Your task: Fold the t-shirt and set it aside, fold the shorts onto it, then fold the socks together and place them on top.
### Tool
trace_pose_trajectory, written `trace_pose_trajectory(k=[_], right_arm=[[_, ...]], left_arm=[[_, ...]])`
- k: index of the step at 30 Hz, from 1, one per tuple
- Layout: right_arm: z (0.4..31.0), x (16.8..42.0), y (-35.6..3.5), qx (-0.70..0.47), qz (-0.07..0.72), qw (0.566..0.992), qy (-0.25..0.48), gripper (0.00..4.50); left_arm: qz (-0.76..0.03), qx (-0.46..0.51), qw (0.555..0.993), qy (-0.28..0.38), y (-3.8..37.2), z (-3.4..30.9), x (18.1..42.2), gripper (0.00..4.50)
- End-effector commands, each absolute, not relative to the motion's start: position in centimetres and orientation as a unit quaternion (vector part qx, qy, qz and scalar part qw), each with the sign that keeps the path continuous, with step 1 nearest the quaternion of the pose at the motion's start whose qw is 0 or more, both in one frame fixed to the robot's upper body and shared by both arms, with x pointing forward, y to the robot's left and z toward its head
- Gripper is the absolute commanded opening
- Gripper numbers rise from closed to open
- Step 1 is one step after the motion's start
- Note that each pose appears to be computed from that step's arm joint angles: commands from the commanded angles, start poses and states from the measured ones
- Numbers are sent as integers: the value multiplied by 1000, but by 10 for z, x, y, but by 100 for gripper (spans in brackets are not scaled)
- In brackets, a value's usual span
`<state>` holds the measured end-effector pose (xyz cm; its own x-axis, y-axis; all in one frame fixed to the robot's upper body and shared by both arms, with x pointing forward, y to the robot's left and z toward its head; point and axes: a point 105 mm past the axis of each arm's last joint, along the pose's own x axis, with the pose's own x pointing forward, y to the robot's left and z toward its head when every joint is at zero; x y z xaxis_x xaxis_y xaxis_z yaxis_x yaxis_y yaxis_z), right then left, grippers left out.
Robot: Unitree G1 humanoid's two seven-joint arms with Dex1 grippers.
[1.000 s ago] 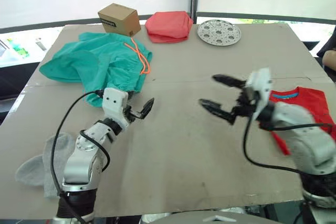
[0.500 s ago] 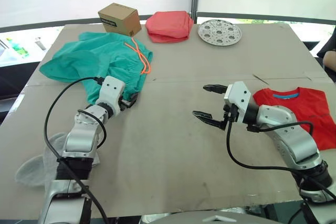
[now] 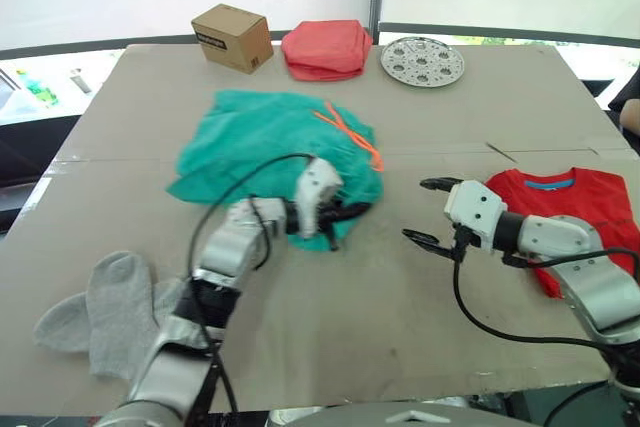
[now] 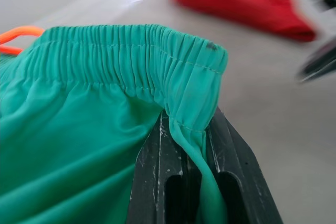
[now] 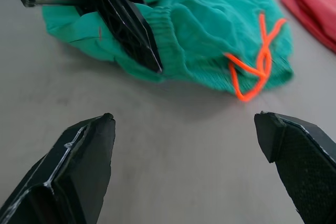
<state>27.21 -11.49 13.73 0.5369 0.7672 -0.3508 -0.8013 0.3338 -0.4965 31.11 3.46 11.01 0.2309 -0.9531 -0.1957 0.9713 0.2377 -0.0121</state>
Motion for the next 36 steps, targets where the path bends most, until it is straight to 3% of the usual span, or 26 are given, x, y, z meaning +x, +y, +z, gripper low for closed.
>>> trace_pose_trajectory(k=[1, 4, 5, 8, 9, 14, 19, 23, 26, 28, 30, 34, 36], right_arm=[[146, 265, -125, -362, 484, 797, 19, 450], [142, 261, -134, -378, 490, 784, 41, 450], [142, 260, -136, -376, 491, 784, 44, 450], [146, 264, -137, -375, 494, 783, 45, 450], [146, 266, -137, -378, 497, 780, 45, 450], [141, 268, -131, -396, 527, 751, 44, 450], [131, 271, -121, -420, 562, 711, 40, 450], [121, 289, -113, -427, 556, 712, 37, 450], [118, 294, -111, -430, 558, 709, 38, 363], [117, 295, -111, -431, 558, 708, 39, 255], [118, 294, -111, -431, 559, 708, 39, 203], [118, 292, -110, -427, 558, 711, 36, 3], [118, 290, -108, -425, 557, 712, 34, 3]], left_arm=[[-646, 62, 758, 69, 12, 118, 307, 3], [-664, 32, 742, 81, 11, 128, 304, 3], [-669, 22, 738, 85, 15, 132, 302, 80], [-653, -1, 752, 88, 59, 151, 299, 207], [-656, -4, 749, 96, 73, 155, 293, 222], [-650, 10, 749, 125, 118, 158, 267, 222], [-632, 27, 763, 130, 137, 156, 251, 222], [-588, 32, 799, 118, 150, 154, 253, 222], [-552, 48, 827, 98, 157, 156, 267, 236], [-528, 71, 842, 87, 162, 158, 282, 236], [-514, 85, 850, 80, 165, 164, 297, 236], [-513, 127, 846, 78, 166, 179, 326, 236], [-531, 154, 830, 75, 160, 186, 335, 236]])
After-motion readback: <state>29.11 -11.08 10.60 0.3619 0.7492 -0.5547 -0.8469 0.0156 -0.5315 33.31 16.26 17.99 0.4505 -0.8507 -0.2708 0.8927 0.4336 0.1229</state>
